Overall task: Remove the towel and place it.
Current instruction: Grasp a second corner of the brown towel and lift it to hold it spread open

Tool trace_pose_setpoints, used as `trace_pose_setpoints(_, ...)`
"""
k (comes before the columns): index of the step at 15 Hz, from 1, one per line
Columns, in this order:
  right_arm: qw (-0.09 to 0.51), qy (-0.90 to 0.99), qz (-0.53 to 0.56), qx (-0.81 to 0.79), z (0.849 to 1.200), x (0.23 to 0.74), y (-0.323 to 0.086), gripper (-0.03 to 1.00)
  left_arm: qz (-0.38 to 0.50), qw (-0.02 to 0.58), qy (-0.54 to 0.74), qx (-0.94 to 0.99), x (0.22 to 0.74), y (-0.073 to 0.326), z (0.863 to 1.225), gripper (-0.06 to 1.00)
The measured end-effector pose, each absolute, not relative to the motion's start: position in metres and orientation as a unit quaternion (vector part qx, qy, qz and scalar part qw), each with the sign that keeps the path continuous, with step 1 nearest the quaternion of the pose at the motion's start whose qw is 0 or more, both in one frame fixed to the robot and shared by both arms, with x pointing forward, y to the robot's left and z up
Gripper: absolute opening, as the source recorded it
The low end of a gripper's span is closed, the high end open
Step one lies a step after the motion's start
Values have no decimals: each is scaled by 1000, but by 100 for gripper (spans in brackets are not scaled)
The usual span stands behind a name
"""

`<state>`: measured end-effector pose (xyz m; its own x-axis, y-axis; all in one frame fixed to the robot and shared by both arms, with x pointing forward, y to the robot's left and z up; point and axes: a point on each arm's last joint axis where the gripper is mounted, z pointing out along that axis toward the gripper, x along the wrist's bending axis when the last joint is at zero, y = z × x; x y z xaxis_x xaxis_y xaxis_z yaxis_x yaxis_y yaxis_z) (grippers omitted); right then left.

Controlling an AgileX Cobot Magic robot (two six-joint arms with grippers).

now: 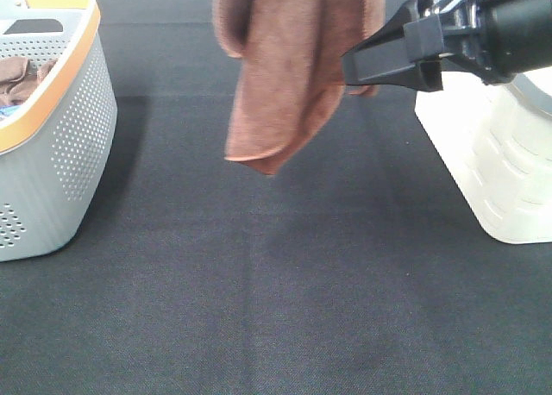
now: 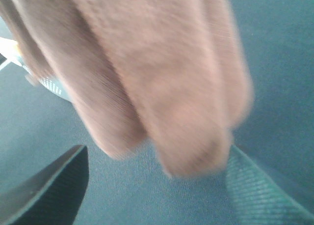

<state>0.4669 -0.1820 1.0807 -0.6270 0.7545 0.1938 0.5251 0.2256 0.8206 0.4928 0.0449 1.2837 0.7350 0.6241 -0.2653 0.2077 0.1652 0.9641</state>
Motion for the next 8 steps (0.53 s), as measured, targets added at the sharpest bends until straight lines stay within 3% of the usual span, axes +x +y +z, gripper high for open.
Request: trace_pose_setpoints(8,164,754,470,428,1082,475,-186,74,152,688,331,628,493,45,1284,0)
